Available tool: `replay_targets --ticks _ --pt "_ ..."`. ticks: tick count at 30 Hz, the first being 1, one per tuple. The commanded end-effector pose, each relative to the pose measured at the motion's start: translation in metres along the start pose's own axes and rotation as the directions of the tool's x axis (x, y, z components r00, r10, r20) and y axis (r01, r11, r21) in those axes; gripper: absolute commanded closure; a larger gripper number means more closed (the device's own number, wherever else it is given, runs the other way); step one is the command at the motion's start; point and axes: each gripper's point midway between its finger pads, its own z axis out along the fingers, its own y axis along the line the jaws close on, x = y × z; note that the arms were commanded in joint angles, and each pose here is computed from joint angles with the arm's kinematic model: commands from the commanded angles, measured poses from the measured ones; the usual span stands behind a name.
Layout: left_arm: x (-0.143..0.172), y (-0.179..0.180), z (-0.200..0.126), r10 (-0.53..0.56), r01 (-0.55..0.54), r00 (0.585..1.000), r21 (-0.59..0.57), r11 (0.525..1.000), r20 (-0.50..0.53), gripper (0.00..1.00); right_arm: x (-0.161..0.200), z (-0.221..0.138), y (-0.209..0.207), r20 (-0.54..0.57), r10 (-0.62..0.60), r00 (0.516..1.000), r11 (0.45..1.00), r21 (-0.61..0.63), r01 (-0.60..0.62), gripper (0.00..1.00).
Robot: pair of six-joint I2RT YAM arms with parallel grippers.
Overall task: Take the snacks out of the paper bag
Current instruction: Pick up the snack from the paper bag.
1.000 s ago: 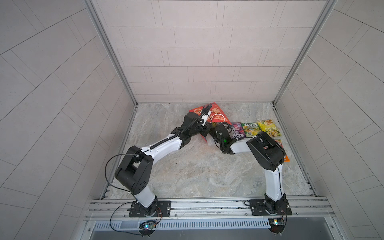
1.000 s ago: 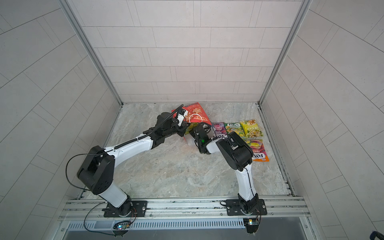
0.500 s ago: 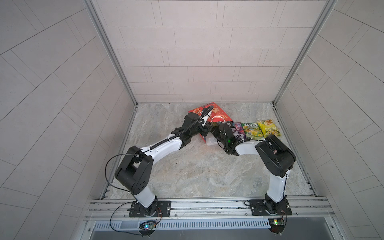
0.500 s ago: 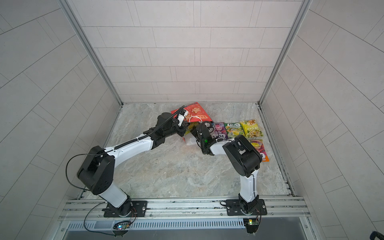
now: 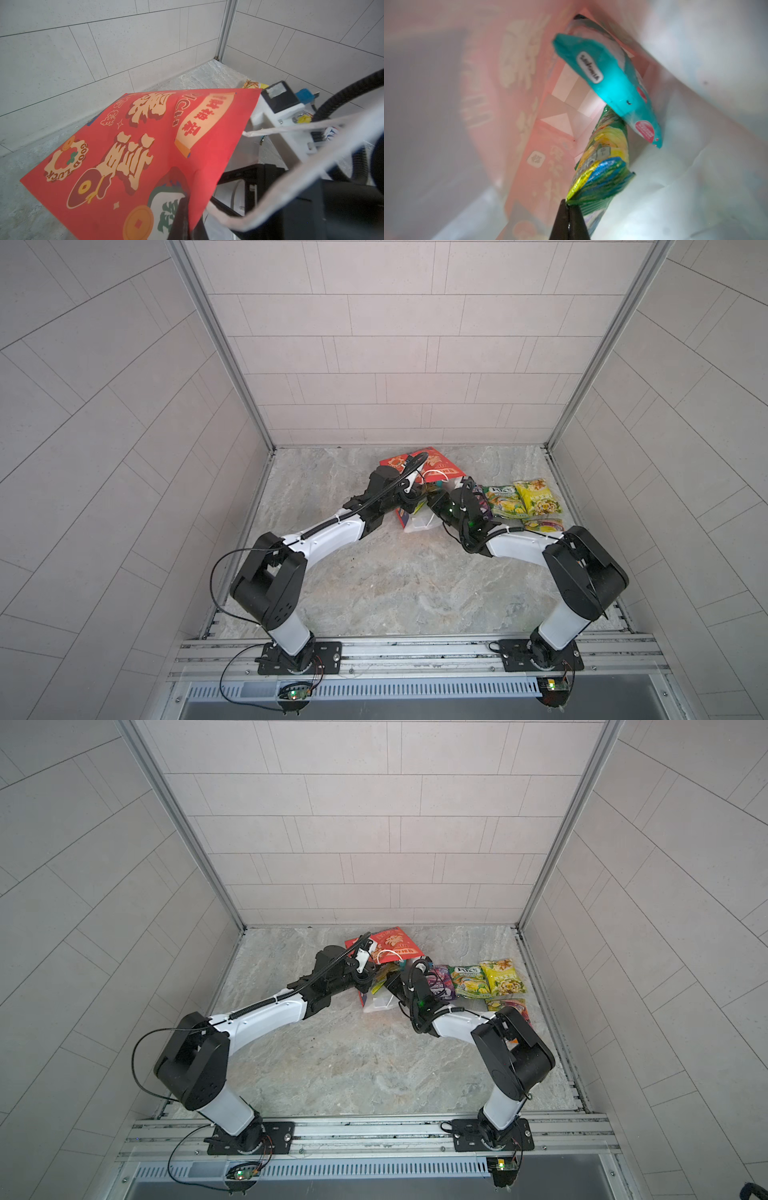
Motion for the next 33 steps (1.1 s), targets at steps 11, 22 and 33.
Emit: replay_targets --ticks 11,22,33 --pt "0.012 0.010 -0.002 -0.010 0.007 0.998 -0.034 0.999 -0.066 1.00 -0.001 -0.043 0.048 -0.110 -0.119 0.987 0.985 -0.138 0.104 1.00" --pt "0.012 0.022 -0.001 -0.039 0.032 0.995 -0.076 0.997 -0.087 1.00 0.003 -0.079 0.060 -0.157 -0.199 0.967 0.964 -0.208 0.164 1.00" --pt "0.014 0.044 0.000 -0.101 0.085 0.990 -0.155 0.984 -0.099 1.00 -0.005 -0.109 0.089 -0.204 -0.301 0.932 0.911 -0.351 0.217 1.00"
